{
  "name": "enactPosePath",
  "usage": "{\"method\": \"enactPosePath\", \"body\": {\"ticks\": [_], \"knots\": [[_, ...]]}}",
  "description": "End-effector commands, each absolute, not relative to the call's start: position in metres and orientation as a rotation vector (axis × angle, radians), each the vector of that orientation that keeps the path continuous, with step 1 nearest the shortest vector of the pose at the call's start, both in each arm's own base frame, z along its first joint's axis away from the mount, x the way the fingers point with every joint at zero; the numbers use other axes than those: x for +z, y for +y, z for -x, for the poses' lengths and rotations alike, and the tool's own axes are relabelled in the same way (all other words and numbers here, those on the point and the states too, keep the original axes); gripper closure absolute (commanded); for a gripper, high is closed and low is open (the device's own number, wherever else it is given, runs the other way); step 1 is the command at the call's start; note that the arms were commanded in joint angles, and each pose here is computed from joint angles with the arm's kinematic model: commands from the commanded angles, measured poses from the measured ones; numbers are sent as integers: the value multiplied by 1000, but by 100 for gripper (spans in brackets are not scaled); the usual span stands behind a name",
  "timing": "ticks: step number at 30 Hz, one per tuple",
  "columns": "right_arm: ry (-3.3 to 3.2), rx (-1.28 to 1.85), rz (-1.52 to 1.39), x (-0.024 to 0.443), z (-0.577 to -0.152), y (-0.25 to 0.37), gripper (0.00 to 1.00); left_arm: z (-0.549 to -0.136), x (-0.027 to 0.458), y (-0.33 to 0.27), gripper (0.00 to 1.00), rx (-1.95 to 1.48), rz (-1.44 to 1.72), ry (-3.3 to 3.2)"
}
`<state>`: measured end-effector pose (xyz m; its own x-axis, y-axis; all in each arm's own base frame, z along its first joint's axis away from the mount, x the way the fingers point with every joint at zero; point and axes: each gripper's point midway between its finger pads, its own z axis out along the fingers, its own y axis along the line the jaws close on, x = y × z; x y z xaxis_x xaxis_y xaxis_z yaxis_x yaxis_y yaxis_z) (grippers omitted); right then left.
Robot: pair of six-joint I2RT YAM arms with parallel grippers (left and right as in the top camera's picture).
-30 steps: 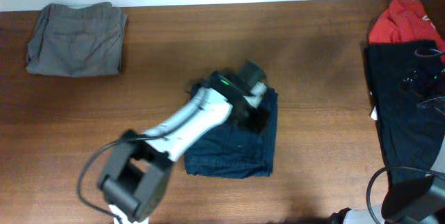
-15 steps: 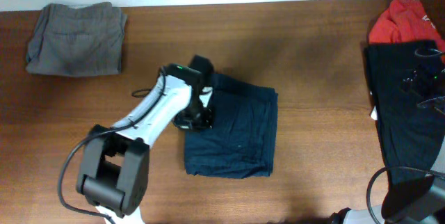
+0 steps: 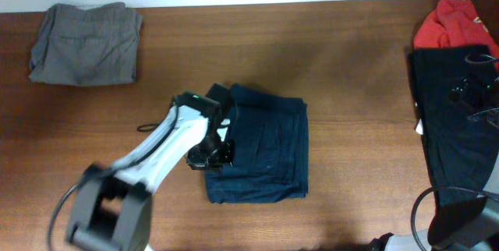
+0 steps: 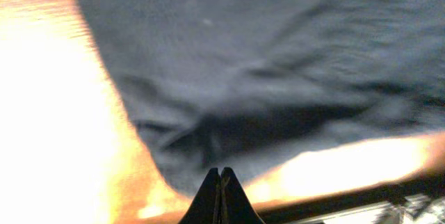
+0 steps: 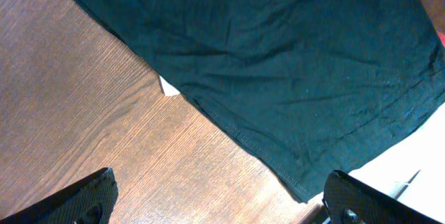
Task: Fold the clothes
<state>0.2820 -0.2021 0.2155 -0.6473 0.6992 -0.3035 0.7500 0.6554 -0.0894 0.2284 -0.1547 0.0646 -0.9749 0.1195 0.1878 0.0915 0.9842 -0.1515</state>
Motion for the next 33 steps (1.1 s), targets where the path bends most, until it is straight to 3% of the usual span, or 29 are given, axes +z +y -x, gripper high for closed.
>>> {"method": "enactPosePath", "body": {"ticks": [1, 7, 12, 16, 20, 23, 27, 33], "knots": [[2629, -312, -1180, 215, -280, -203, 2, -225, 105, -156, 96, 287, 167, -3005], [2629, -312, -1180, 215, -280, -203, 2, -191, 50, -173, 94, 334, 165, -2941], [2629, -312, -1180, 215, -280, -203, 2, -188, -3, -174, 91, 385, 155, -3032], [2629, -312, -1180, 215, -280, -203, 2, -170, 11, -192, 99, 558, 156, -2918], [2629, -312, -1180, 215, -280, -203, 2, -212, 91, -210, 98, 691, 302, -3101], [2629, -312, -1180, 215, -280, -203, 1, -284, 133, -167, 90, 277, 218, -3564], [2629, -312, -1180, 215, -280, -203, 2, -315, 119, -166, 91, 159, 193, -3668], [2629, -312, -1180, 215, -280, -203, 2, -355, 31, -193, 90, 122, 205, -3625]]}}
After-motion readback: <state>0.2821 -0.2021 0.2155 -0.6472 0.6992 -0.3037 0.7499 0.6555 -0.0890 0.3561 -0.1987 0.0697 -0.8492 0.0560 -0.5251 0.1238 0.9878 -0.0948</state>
